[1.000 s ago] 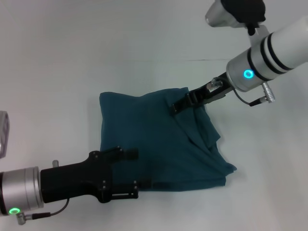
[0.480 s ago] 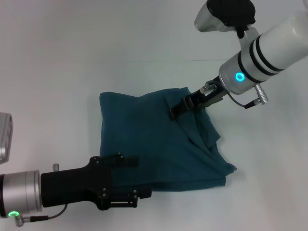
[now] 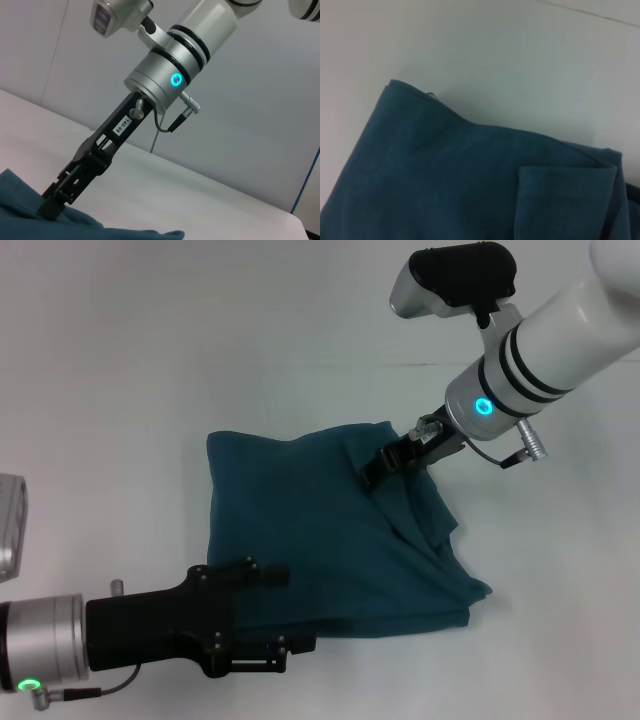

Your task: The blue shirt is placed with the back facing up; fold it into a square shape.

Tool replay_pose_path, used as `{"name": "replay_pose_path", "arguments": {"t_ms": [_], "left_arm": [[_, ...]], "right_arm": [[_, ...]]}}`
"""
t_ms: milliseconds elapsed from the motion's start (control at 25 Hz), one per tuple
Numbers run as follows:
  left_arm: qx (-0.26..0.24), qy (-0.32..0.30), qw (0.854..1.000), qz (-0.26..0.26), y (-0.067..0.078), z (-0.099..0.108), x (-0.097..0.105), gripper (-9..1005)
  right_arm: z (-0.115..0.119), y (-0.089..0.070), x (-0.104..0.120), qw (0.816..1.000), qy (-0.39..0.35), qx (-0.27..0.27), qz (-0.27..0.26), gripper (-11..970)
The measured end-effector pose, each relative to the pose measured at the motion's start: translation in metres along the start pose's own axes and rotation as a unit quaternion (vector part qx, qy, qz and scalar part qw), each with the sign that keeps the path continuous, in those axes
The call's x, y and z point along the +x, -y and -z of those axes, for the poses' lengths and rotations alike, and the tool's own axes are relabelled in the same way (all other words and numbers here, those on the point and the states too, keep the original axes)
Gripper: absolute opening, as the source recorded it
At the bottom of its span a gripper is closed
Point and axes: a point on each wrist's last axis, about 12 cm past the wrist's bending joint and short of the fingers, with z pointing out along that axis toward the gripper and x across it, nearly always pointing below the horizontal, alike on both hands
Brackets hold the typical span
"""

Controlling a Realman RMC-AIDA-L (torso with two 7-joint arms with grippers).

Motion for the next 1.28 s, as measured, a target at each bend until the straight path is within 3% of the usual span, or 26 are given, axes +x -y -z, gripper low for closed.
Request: {"name": "replay_pose_path", "arguments": {"t_ms": [320, 640, 840, 1040, 1280], "left_arm": [[0.000, 0.001, 1.000, 0.001, 0.000, 0.000, 0.000, 908], [-0.004, 0.003, 1.000, 0.000, -0.001, -0.001, 0.000, 908], [-0.004, 0.005, 1.000, -0.001, -0.001, -0.001, -0.001, 908], [-0.004, 0.005, 1.000, -0.001, -0.002, -0.001, -0.002, 909], [-0.004, 0.006, 1.000, 0.000, -0.002, -0.001, -0.002, 908]], "right_arm": [[-0.002, 0.001, -0.001, 1.000, 0.007, 0.005, 0.004, 506], [-0.003, 0.003, -0.001, 1.000, 0.017, 0.009, 0.004, 427], [-0.002, 0.002, -0.003, 1.000, 0.027, -0.005, 0.009, 282], [-0.001, -0.003, -0.003, 0.999, 0.034, -0.034, 0.020, 222], [-0.002, -0.008, -0.003, 0.998, 0.026, -0.040, 0.031, 403]]}}
